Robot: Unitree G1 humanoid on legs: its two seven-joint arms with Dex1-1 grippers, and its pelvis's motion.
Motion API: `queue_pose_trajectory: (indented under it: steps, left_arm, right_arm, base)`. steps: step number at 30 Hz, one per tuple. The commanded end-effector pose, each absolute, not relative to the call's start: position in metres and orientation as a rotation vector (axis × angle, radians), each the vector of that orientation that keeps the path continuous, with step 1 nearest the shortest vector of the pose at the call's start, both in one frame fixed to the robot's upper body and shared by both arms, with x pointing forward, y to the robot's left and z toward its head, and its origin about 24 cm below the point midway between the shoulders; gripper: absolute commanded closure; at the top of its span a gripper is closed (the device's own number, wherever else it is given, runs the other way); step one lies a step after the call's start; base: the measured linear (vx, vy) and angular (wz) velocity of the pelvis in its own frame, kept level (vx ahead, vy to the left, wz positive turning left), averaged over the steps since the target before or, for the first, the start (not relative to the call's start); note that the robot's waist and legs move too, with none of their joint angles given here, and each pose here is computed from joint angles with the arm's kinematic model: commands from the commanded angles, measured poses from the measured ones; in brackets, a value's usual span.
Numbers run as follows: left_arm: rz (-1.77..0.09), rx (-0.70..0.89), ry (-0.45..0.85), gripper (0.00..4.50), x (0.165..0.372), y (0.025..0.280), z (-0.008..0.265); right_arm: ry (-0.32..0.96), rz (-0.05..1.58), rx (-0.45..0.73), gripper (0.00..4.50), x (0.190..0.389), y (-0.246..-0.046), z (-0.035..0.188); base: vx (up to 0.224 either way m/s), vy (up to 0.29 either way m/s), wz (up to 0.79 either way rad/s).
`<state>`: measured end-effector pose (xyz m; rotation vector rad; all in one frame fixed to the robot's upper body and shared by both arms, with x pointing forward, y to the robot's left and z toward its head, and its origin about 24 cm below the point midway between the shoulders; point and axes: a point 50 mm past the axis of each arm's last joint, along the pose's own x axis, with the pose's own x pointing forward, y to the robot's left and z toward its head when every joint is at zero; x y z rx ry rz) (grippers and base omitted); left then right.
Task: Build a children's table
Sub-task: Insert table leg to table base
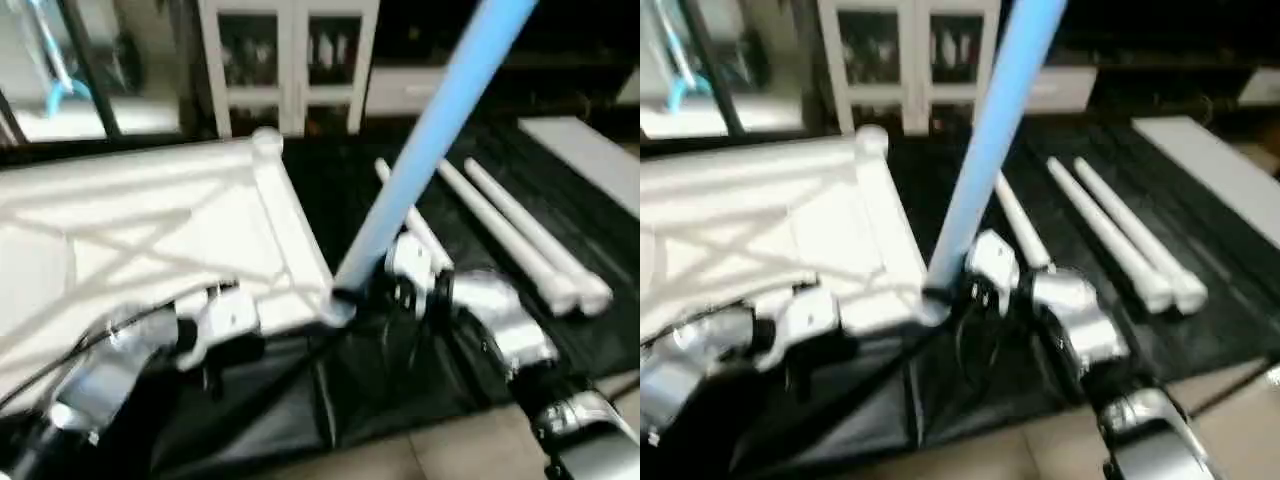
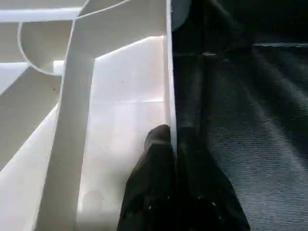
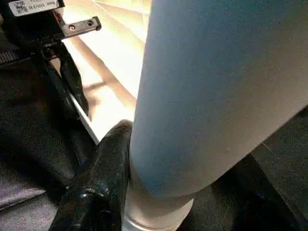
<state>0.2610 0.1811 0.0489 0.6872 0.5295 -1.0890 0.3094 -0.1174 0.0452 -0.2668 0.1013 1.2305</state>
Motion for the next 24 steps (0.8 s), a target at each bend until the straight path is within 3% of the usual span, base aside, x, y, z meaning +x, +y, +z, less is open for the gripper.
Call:
queue_pose_trajectory:
  steps: [1,7,17,24]
  left_arm:
    - [-1.239,0.667,0.504,4.47,0.250,0.160,0.046]
    - [-1.242,0.654,0.506,4.47,0.250,0.160,0.046]
    - [-1.250,0.601,0.501,4.47,0.250,0.156,0.050]
    - [-1.257,0.575,0.497,4.47,0.252,0.154,0.054]
  right_arm:
    - [0.788,1.220,-0.405,2.63,0.237,-0.161,-0.071]
    - [0.758,1.196,-0.374,2.63,0.239,-0.161,-0.069]
    - [0.556,1.127,-0.301,2.63,0.247,-0.147,-0.059]
    - [0.502,1.106,-0.270,2.63,0.249,-0.146,-0.055]
  base:
    - [0.000,0.000,0.00]
    - [0.000,0.000,0.00]
    - [0.000,0.000,0.00]
    - [0.000,0.000,0.00]
